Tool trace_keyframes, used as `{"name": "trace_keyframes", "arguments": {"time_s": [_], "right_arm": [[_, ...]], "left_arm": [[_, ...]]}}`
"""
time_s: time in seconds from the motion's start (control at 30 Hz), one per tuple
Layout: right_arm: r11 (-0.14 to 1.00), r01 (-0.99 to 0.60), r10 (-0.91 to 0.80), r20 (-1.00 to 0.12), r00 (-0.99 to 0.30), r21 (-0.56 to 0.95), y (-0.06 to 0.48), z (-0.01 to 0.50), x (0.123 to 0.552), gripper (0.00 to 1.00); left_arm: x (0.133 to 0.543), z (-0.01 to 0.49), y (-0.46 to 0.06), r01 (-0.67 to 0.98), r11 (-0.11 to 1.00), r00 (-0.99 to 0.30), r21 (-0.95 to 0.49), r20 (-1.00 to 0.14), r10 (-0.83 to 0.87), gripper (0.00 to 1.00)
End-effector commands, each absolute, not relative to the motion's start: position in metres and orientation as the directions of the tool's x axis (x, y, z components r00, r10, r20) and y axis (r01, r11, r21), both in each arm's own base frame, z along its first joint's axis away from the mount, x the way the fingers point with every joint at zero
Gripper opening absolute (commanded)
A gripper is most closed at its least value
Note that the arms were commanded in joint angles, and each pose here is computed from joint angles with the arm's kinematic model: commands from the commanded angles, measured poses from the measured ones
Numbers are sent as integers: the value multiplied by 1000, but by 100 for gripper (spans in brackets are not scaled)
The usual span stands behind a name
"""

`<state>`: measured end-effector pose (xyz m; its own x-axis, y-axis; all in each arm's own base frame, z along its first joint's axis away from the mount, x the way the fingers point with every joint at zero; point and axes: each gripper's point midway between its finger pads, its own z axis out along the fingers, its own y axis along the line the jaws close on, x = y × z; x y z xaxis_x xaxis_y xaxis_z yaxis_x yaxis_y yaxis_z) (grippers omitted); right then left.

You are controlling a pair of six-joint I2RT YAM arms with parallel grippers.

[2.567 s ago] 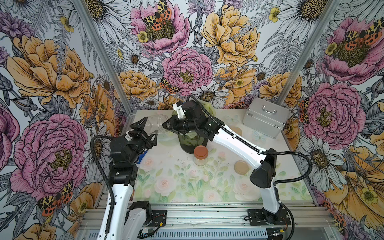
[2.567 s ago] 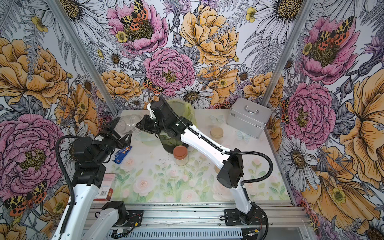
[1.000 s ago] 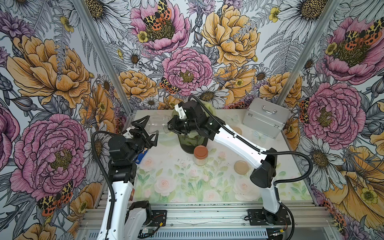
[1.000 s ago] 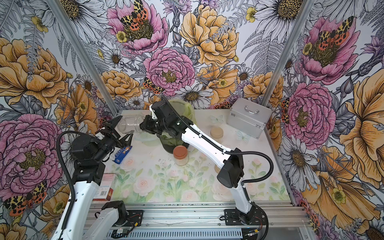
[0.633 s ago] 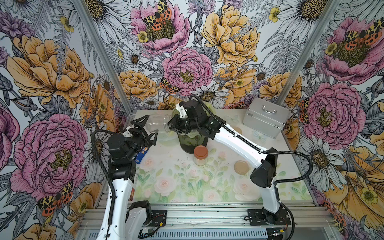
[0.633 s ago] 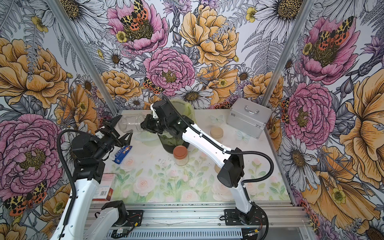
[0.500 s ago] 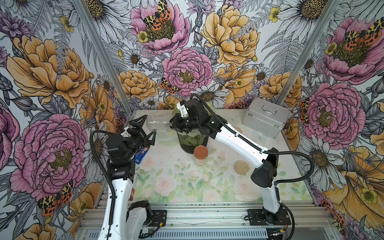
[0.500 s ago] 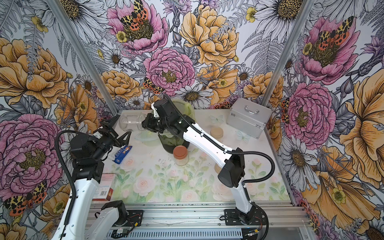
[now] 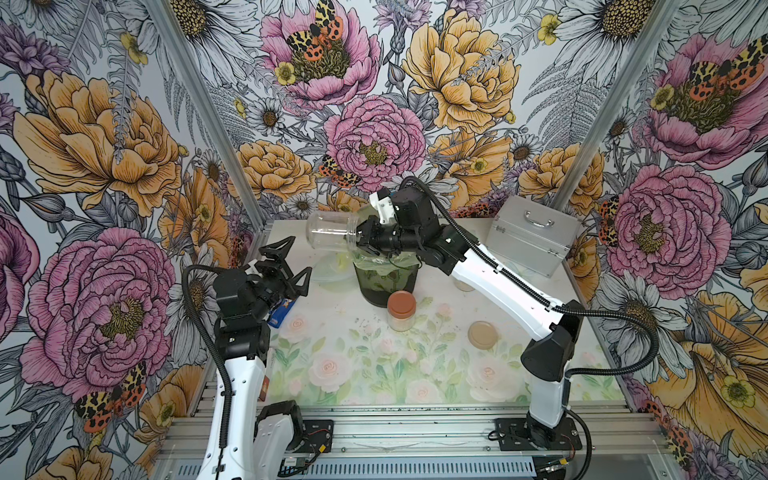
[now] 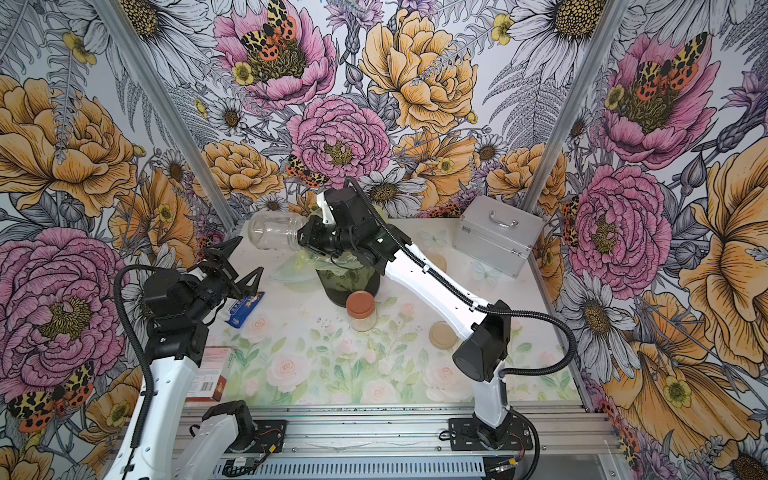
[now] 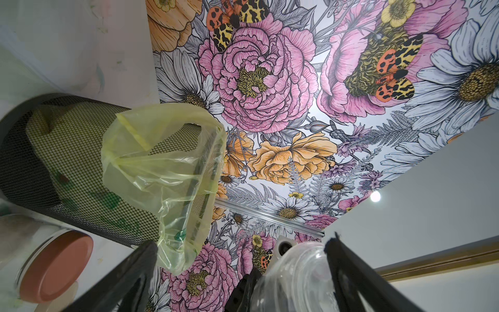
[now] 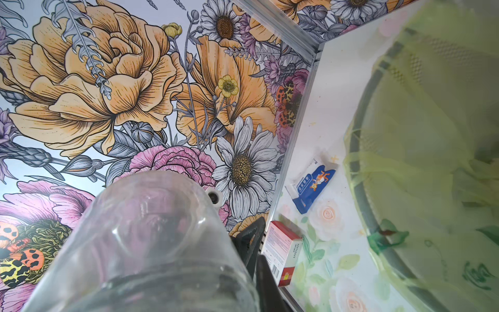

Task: Empty moldy rice from jars
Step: Place the jar at the center of the board.

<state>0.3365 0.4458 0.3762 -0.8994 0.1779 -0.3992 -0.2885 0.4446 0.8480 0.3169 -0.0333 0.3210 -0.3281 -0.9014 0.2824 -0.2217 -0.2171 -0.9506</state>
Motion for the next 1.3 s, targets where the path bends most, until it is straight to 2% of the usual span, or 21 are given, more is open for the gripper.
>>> {"name": "trace_keyframes", "arguments": {"time_s": [0.0, 0.33, 0.67, 1.0, 1.27], "right_arm": [[361, -367, 197, -455, -869, 857, 430, 421, 323, 0], [400, -340, 243, -457, -856, 851, 364, 417, 321, 0], [493, -256, 330, -451, -829, 831, 279, 398, 319, 0], [628, -79, 379, -392, -838, 775, 205, 352, 316, 0], [720, 114, 437, -320, -841, 684, 148, 294, 310, 0]], "left_arm": [[314, 331, -34, -221, -120, -356, -968, 195, -914, 99], [317, 337, -39, -228, 45, -426, -973, 58, -903, 99], [325, 339, -64, -195, 234, -527, -952, -100, -844, 99], [322, 317, -101, -182, 412, -619, -893, -221, -754, 99], [315, 298, -118, -183, 464, -664, -867, -239, -709, 99]]}}
